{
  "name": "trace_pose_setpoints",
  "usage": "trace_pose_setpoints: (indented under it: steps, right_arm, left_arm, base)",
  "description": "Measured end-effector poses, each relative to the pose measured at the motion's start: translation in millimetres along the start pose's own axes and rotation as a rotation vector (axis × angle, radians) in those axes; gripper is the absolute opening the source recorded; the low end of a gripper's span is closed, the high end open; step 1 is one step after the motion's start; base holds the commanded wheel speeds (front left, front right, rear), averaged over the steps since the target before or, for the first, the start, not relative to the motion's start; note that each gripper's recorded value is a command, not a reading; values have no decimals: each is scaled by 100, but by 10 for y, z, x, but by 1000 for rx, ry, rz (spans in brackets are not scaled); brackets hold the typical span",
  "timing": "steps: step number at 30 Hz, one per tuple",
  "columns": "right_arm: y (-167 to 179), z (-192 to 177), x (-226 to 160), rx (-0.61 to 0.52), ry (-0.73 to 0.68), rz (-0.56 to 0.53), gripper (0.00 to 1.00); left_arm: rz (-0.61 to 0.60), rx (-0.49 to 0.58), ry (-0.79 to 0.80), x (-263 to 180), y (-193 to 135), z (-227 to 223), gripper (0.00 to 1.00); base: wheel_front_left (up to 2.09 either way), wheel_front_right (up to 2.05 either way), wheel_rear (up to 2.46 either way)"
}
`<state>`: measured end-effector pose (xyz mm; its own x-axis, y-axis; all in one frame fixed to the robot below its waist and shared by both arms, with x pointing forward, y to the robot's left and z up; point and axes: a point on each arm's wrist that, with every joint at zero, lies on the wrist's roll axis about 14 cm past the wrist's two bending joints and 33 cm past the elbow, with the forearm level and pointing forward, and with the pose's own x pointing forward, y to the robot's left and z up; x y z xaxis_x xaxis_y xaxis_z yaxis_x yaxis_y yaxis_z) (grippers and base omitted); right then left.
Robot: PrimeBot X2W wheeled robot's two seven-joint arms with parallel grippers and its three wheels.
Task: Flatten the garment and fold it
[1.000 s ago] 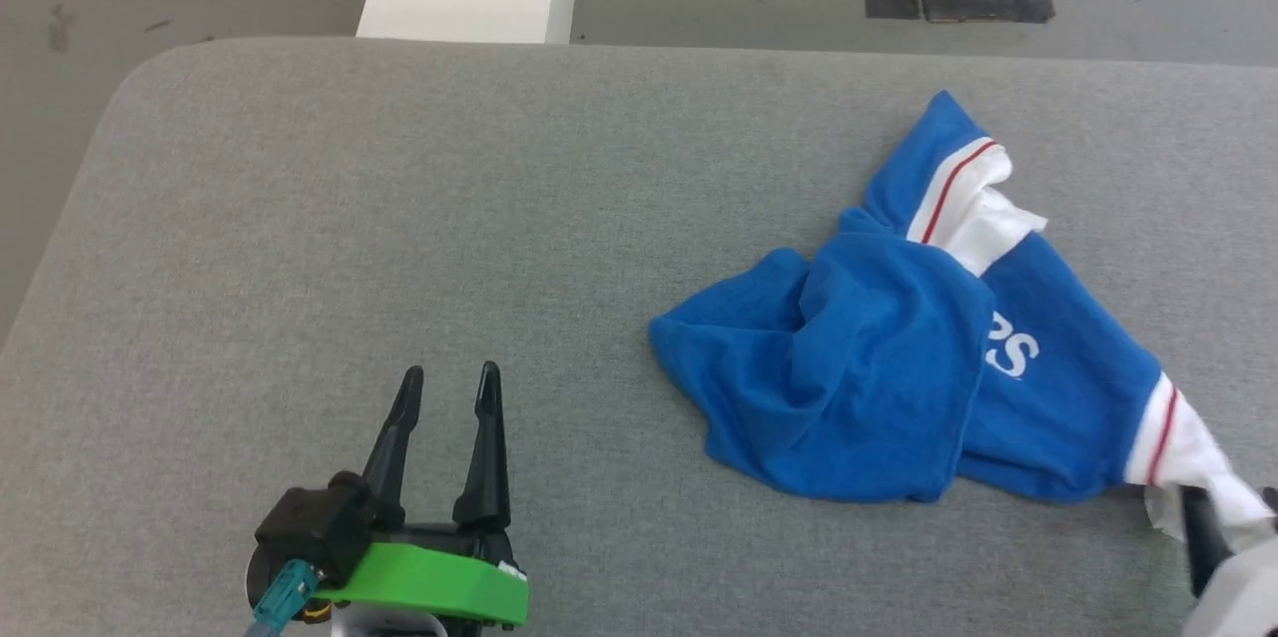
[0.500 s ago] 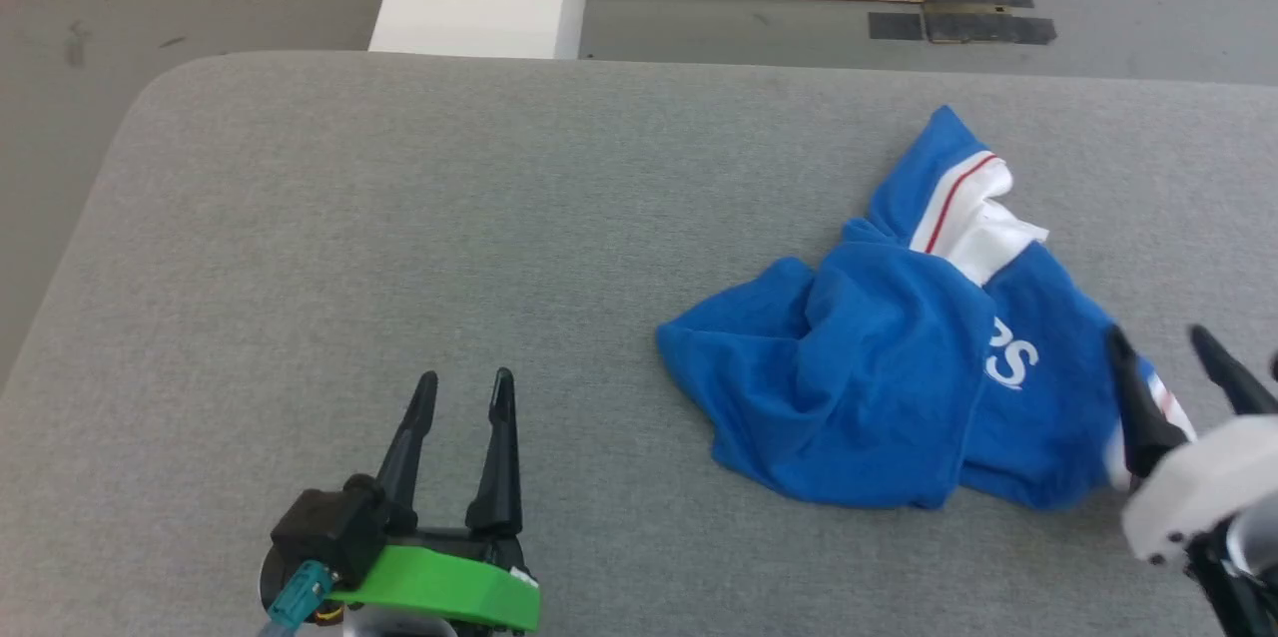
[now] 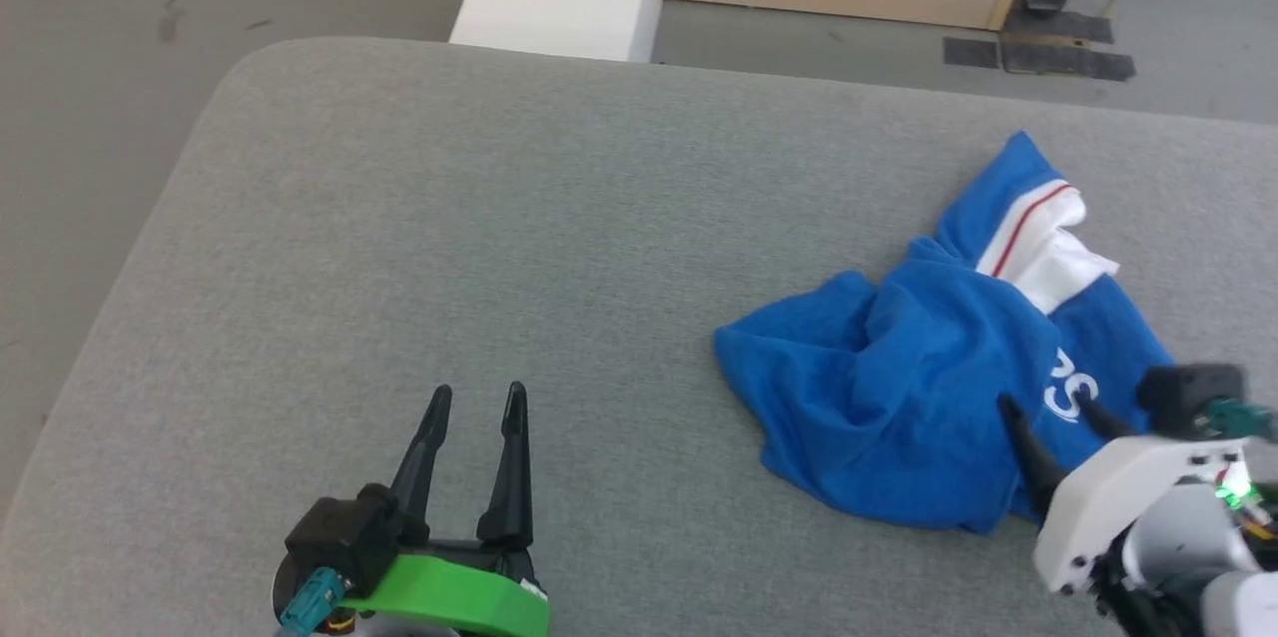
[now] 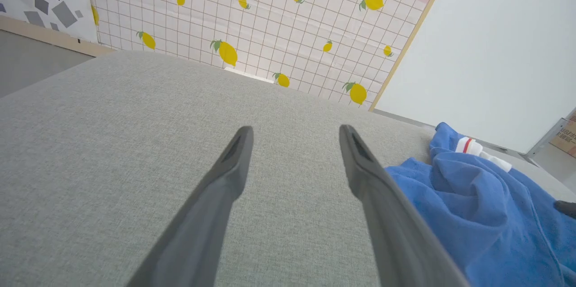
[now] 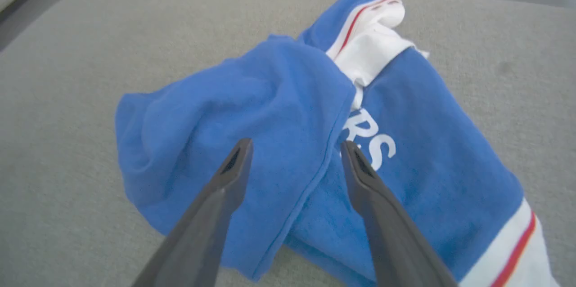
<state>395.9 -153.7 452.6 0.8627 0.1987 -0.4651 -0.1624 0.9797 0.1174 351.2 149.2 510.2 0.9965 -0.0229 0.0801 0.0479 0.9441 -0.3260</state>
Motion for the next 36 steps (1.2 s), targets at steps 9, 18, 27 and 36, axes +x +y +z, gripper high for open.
trace_pose_setpoints:
  steps: [9,18,27,36]
  right_arm:
    - [39,-358,219,-1,107,1,100]
    - [66,-275,373,2,70,9,0]
    - [296,314,367,-68,-102,88,0]
    - [1700,527,74,-161,-144,518,0]
  left_arm:
    - [22,5,-8,-49,59,31,100]
    - [32,4,3,-46,89,-2,100]
    - [31,4,-4,-32,88,18,100]
    - [57,-17,-11,-21,154,40,100]
  base:
    - [0,0,0]
    - [0,0,0]
    - [0,0,0]
    - [0,0,0]
